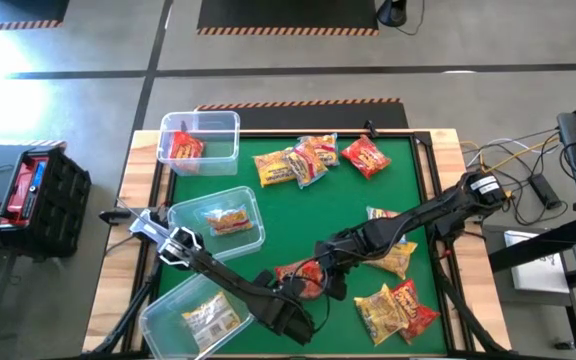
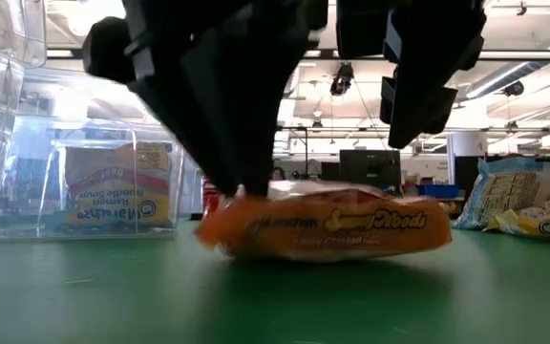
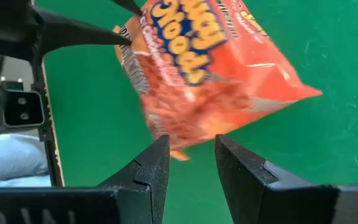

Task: Sort Maruchan noodles
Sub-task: Put the bottom left orange noodle pack into the top transparent bin

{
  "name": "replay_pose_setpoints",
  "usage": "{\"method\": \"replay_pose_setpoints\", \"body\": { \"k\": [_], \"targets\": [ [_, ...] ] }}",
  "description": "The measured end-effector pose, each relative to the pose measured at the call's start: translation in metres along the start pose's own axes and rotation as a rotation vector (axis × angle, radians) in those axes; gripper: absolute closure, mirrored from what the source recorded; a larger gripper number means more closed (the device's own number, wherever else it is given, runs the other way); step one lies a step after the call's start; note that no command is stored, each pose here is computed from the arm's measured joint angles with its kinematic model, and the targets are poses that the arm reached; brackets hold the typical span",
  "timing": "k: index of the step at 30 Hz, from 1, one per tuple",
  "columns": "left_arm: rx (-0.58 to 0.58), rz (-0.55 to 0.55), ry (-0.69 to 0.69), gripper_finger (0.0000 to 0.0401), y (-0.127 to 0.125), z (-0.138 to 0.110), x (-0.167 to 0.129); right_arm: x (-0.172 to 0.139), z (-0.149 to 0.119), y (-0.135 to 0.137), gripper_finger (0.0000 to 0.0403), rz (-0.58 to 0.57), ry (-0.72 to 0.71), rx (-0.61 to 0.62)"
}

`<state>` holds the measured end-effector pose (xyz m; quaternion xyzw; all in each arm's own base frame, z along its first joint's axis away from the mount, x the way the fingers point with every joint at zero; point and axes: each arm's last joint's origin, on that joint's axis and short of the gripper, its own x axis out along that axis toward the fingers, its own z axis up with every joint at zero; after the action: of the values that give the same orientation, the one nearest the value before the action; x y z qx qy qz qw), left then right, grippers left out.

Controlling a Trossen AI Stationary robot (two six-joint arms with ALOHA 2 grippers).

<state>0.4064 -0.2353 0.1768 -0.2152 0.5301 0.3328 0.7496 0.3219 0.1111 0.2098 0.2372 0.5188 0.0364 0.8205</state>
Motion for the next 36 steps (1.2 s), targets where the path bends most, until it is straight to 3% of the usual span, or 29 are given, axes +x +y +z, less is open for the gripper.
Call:
{"method": "replay_pose_setpoints", "body": {
  "k": [13, 24, 29, 36],
  "targets": [
    [0.004, 0.022, 0.054, 0.0327, -0.002, -0.003, 0.017, 0.002, -0.001, -0.011, 0.0282, -0.032, -0.005, 0.057],
    [0.0, 0.028, 0.059, 0.0327, -0.001, -0.002, 0.019, -0.004, 0.02, -0.036, 0.0213, -0.043, -0.064, 0.118],
    [0.0, 0.03, 0.059, 0.0327, -0.001, -0.002, 0.02, -0.006, 0.025, -0.044, 0.0202, -0.048, -0.074, 0.142],
    [-0.004, 0.034, 0.063, 0.0327, -0.001, 0.0, 0.022, -0.004, 0.032, -0.047, 0.0202, 0.082, -0.119, 0.168]
  ]
}}
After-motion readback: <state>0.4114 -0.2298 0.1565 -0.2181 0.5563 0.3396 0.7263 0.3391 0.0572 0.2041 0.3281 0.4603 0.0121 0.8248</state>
